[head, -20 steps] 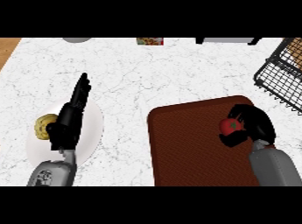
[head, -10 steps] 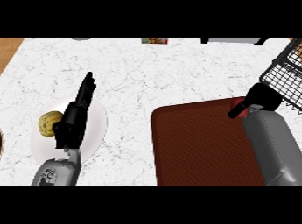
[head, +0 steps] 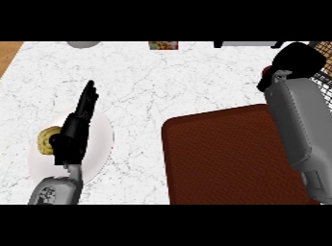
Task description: Pick the tomato from the tray and place it in the tiered basket
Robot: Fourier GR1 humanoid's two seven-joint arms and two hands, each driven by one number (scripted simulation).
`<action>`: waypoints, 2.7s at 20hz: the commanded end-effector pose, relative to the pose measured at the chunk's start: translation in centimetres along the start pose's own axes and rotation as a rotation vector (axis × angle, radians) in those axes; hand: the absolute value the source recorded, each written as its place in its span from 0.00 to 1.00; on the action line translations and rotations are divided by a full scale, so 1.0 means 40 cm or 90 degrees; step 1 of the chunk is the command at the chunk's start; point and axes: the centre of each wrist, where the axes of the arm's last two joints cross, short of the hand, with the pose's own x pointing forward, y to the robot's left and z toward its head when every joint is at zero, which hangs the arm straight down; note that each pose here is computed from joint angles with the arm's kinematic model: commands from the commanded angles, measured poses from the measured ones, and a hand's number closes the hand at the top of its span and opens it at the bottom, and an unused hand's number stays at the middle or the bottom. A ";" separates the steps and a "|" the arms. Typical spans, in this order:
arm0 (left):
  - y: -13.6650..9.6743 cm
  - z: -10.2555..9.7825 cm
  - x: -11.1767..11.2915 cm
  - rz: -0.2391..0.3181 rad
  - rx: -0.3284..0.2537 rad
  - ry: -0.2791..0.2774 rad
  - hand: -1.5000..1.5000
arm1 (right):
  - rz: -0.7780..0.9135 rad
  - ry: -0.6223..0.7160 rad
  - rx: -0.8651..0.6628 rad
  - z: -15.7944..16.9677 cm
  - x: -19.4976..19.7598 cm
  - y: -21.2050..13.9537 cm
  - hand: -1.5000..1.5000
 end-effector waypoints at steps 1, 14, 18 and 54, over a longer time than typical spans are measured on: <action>0.017 0.024 0.017 -0.003 -0.001 0.007 0.50 | 0.000 0.087 -0.054 0.024 0.016 -0.161 1.00; 0.018 -0.001 0.024 0.002 0.010 0.005 0.50 | -0.189 0.089 -0.088 -0.002 -0.065 -0.425 1.00; 0.008 -0.029 0.004 -0.005 0.001 0.001 0.50 | -0.219 0.094 -0.090 -0.056 -0.050 -0.454 1.00; 0.024 0.001 0.012 0.007 -0.006 -0.001 0.50 | -0.548 0.253 -0.235 -0.368 -0.367 -0.317 0.00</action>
